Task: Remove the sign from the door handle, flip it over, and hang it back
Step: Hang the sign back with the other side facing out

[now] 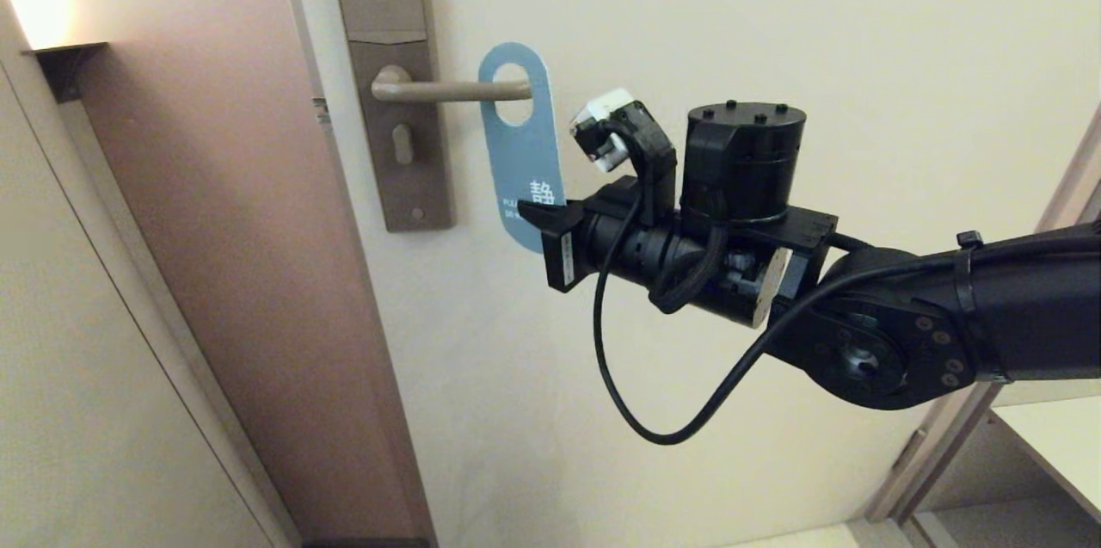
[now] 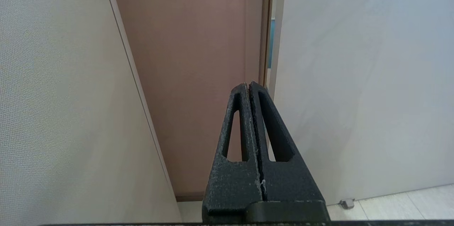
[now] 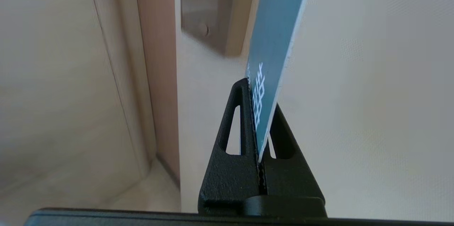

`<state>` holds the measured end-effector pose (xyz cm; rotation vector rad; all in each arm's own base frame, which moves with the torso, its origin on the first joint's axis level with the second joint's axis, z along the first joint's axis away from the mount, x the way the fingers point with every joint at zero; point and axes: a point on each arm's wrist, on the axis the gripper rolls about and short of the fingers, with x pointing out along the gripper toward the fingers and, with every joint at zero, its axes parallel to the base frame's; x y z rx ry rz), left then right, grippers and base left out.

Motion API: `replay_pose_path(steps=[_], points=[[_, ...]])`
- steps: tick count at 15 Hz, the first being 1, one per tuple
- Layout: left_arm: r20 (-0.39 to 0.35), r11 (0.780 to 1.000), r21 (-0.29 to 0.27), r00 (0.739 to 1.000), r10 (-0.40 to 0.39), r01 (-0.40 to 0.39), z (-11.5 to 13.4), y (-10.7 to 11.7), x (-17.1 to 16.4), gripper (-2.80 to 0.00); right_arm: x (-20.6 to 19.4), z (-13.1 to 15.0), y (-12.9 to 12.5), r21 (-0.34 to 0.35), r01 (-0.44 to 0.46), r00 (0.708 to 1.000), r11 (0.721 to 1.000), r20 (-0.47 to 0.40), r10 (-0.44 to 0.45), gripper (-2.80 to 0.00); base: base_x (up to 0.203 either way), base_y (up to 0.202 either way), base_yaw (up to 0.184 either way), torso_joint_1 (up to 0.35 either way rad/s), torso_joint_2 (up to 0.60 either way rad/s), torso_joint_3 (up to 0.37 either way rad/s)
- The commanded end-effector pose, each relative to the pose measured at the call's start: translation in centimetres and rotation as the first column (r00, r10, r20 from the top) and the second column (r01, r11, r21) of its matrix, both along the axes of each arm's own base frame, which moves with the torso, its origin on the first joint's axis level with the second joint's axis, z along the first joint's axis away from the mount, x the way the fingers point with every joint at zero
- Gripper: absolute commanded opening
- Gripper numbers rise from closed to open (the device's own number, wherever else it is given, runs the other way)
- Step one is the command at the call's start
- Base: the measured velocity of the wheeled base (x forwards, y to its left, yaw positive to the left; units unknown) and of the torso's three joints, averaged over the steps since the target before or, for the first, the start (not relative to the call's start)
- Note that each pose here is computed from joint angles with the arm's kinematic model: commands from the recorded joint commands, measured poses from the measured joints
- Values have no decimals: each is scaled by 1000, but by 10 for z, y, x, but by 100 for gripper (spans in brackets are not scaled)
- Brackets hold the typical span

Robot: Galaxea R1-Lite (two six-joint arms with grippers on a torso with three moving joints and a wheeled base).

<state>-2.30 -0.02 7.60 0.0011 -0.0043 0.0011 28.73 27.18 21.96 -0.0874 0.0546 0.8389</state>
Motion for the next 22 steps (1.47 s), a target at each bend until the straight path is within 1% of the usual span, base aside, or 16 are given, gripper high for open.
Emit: replay_pose_path(steps=[1,12,13,17,22], points=[[0,1000,0,1000,0,0,0,0,0,-280,-2,-2,3,-12,-10,1000,1000,-11,10,-280,0,0,0,0,0,0],[-1,1000,0,1000,0,0,0,0,0,-280,-8,-2,12,-2,-43,999,999,-13,43,-280,0,0,0,0,0,0],[-1,1000,0,1000,0,0,0,0,0,-280,-9,-2,13,-3,-49,999,999,-14,49,0,0,0,0,0,0,0],[-1,1000,0,1000,0,0,0,0,0,-280,-15,-4,19,-7,-70,997,998,-18,70,0,0,0,0,0,0,0],[-1,1000,0,1000,0,0,0,0,0,-280,-18,-6,17,-17,-69,997,997,-26,69,0,0,0,0,0,0,0]])
